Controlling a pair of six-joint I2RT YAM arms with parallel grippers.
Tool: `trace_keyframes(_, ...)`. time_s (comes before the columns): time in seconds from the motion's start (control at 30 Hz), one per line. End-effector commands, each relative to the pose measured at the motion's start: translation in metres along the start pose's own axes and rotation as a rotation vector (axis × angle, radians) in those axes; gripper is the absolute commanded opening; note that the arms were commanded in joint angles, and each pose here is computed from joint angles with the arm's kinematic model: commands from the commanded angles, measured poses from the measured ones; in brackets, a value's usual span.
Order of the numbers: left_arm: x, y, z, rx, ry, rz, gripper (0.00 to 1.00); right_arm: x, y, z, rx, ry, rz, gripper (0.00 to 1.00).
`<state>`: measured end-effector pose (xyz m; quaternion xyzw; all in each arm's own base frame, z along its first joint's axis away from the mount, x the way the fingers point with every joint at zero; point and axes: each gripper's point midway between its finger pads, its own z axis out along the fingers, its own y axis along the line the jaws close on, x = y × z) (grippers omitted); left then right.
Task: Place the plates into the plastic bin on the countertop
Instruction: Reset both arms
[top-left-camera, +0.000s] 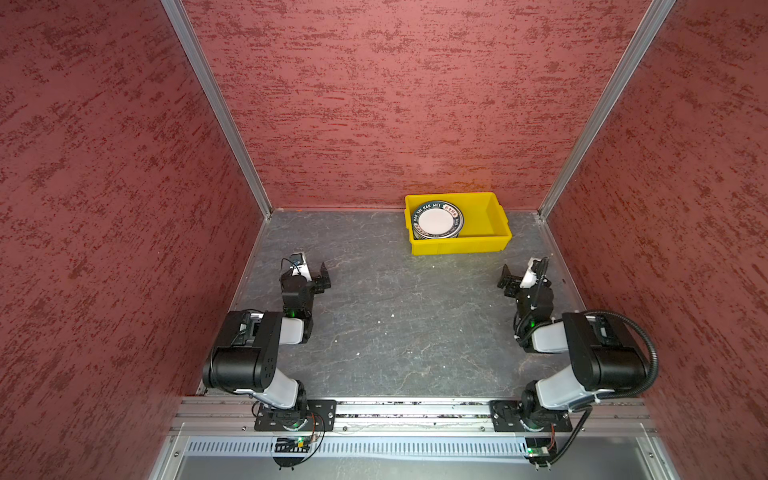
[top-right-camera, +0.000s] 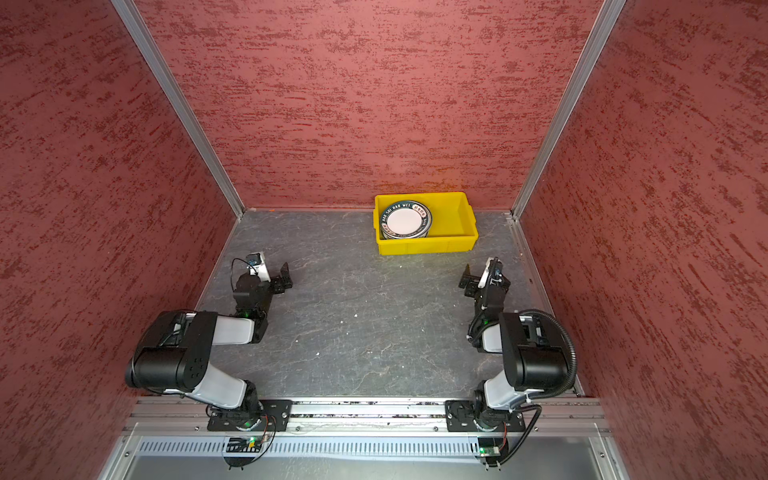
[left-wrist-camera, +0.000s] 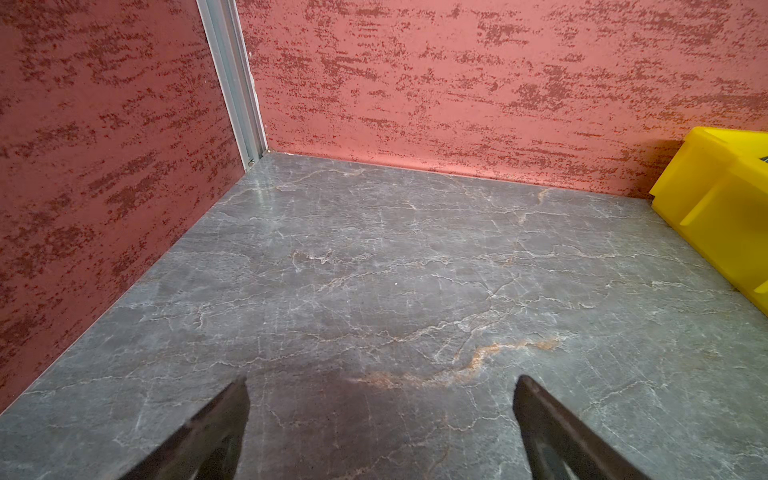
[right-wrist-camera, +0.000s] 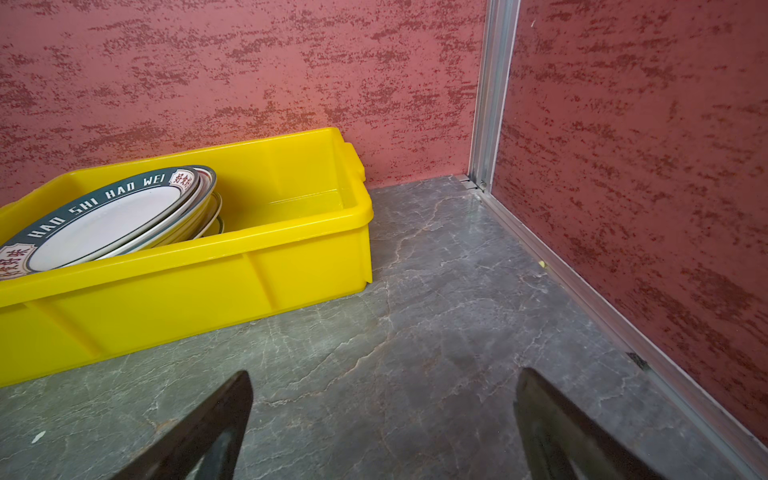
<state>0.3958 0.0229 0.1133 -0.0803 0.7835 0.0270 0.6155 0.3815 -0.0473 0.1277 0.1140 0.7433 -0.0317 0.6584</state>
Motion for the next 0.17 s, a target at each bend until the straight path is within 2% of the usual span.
trace_keyframes(0.0,-0.0032,-0.0016,0.0021,0.019,0.000,-0.008,0.99,-0.0092,-0.0015,-0.0009,0.013,-0.035,0.004,0.99)
trace_keyframes(0.13,-0.0028,-0.0015,0.0020,0.018,0.000,-0.008,0.99,-0.0087,-0.0016,-0.0008,0.013,-0.033,0.004,0.99)
